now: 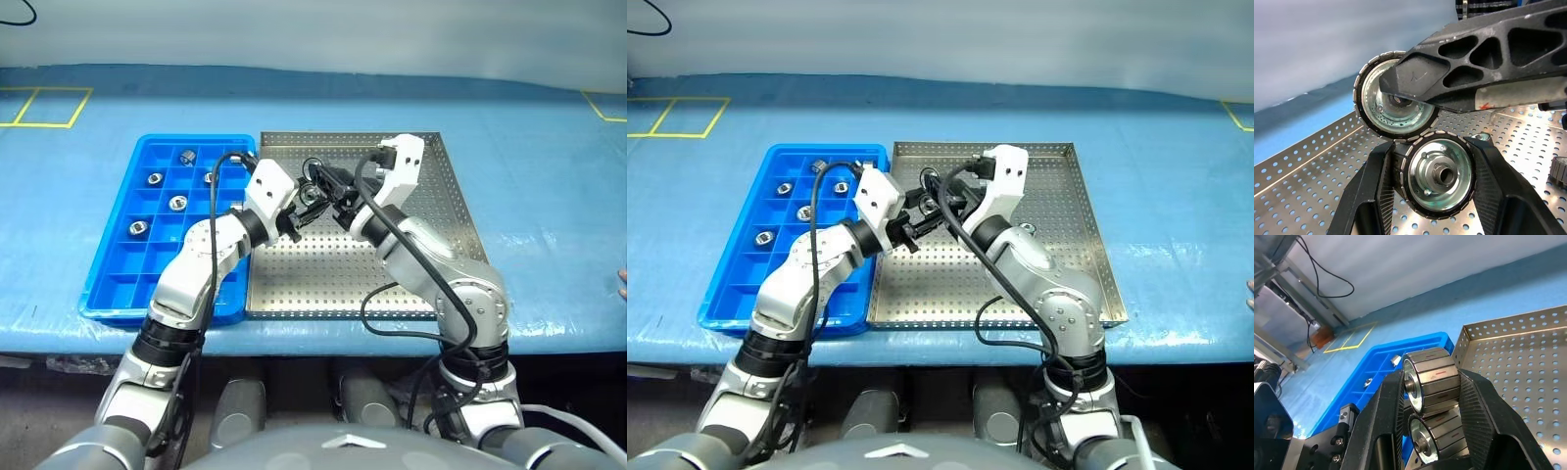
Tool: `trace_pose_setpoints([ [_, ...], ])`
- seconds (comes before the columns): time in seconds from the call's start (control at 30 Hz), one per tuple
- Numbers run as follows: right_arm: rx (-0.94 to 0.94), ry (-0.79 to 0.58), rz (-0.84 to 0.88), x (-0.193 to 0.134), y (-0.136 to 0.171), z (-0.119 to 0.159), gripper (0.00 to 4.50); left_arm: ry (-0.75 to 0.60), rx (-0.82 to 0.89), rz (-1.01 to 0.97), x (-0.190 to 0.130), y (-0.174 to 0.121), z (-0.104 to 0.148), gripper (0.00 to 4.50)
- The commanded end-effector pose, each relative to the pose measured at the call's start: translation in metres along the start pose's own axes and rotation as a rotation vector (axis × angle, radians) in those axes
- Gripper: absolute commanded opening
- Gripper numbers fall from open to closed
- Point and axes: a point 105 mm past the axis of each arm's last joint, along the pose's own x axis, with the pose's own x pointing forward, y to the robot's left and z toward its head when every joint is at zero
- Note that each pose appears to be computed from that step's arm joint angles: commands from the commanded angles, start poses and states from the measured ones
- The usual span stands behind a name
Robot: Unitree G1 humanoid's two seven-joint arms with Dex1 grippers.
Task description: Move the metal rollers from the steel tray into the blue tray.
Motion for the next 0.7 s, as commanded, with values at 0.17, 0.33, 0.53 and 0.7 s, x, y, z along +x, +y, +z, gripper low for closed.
trace_pose_setpoints([
  [0.17, -0.123, -0.441, -0.136, -0.039, -0.018, 0.096, 0.25, 0.233, -0.119, 0.095, -0.014, 0.014, -0.066, 1.89],
  [0.33, -0.136, -0.437, -0.139, -0.038, -0.02, 0.093, 0.0, 0.153, -0.112, 0.126, -0.009, 0.019, -0.052, 1.89],
  [0.53, -0.13, -0.445, -0.118, -0.037, -0.017, 0.094, 0.0, -0.068, -0.163, 0.15, 0.0, 0.023, -0.006, 1.89],
  [0.7, -0.137, -0.434, -0.112, -0.036, -0.016, 0.093, 0.0, -0.174, -0.202, 0.156, 0.003, 0.024, 0.014, 1.89],
])
